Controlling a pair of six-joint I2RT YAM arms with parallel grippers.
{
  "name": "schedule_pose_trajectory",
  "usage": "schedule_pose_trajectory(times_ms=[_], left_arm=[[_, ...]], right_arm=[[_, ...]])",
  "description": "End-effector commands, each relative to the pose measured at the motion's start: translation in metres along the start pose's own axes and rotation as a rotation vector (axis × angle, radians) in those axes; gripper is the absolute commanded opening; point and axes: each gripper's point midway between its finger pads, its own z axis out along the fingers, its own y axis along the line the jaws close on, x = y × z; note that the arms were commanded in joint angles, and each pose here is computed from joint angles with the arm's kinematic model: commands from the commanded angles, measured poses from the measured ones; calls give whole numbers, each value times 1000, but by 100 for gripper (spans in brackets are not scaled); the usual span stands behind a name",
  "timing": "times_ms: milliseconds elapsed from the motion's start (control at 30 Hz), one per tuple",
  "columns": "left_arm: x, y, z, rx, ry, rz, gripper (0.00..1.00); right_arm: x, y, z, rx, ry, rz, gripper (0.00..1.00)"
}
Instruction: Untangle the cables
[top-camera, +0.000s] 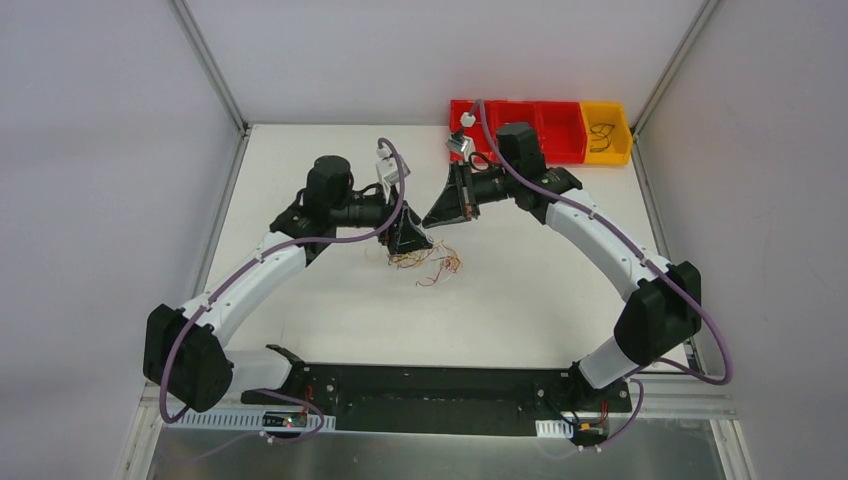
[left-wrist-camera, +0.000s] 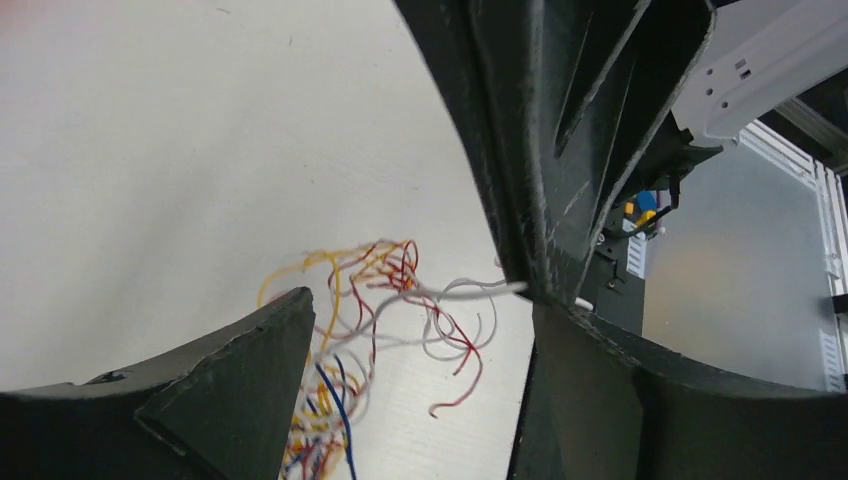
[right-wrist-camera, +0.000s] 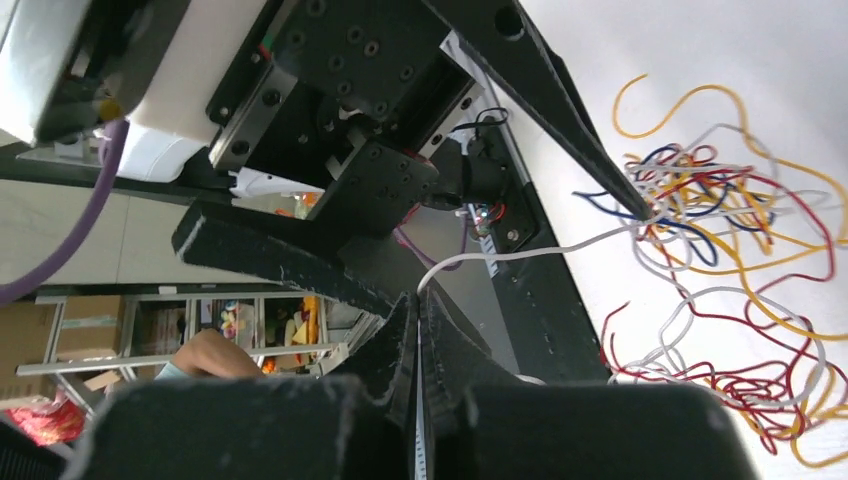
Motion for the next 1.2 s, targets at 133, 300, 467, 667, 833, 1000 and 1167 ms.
schedule_pose_trajectory(times_ms=[133, 300, 467, 667, 833, 1000, 1167], left_arm=[[-23, -12, 4, -12, -22, 234, 70], [-28, -14, -1, -33, -37, 290, 50], [-27, -21, -10, -48, -29, 280, 3], [-47, -22, -12, -100, -72, 106, 0], [-65, 1, -9, -212, -125, -205, 0], [-73, 38, -10, -351, -176, -547, 0], [-71, 61, -15, -487, -246, -754, 0]], right_arm=[[4, 55, 2, -157, 49, -66, 0], [8, 65, 0, -186, 70, -75, 0], [6, 61, -8, -169, 58, -88, 0], [-41, 26, -39, 47, -112, -125, 27], [-68, -15, -65, 246, -272, -99, 84], [-62, -38, -51, 302, -317, -70, 90], [-66, -48, -11, 413, -316, -139, 92]])
